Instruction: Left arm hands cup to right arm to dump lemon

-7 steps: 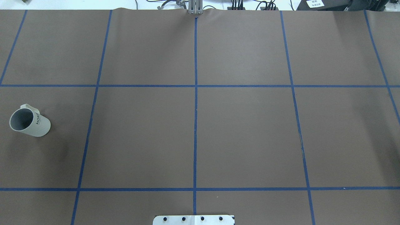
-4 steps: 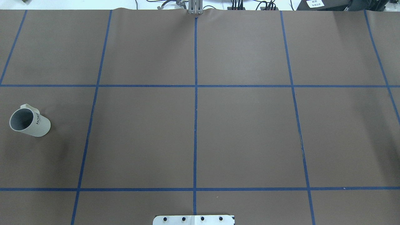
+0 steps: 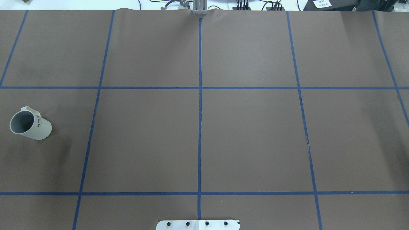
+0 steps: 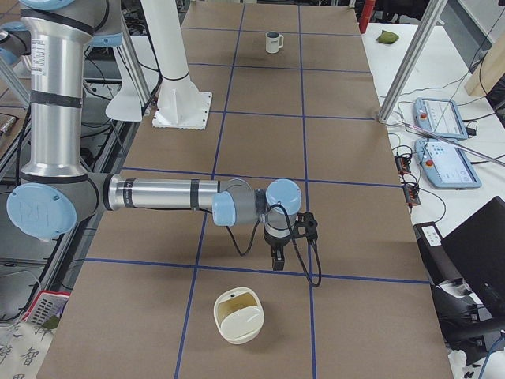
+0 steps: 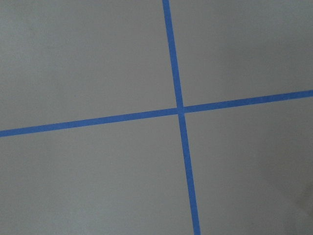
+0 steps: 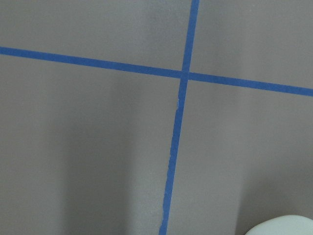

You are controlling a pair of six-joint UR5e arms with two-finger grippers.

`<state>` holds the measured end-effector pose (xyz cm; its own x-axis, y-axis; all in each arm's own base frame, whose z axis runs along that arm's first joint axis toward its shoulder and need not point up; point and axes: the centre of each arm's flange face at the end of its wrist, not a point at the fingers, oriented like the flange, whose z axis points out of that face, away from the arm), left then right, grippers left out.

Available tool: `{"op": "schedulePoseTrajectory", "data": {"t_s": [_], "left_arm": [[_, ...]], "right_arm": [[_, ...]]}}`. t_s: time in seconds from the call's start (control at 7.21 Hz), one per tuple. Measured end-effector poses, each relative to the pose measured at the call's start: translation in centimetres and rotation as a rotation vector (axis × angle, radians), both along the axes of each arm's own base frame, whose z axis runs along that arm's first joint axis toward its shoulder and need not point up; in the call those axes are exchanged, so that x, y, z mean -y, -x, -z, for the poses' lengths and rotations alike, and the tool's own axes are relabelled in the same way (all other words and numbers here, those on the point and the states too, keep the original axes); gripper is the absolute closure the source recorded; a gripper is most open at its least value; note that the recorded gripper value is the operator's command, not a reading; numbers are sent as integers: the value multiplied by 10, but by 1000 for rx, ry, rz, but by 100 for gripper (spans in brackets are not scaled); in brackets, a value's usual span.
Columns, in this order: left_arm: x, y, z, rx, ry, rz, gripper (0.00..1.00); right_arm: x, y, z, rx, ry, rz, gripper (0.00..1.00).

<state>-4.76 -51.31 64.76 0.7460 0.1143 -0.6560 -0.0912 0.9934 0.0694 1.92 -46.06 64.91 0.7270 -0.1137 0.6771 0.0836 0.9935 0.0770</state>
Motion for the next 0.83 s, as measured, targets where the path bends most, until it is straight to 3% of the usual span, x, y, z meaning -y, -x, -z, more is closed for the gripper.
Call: {"op": "schedulePoseTrajectory", "data": {"t_s": [0.83], "left_arm": [[-12, 15, 2, -7, 67, -22, 0]], "right_arm": [[0, 0, -2, 3, 3, 1, 0]]}}
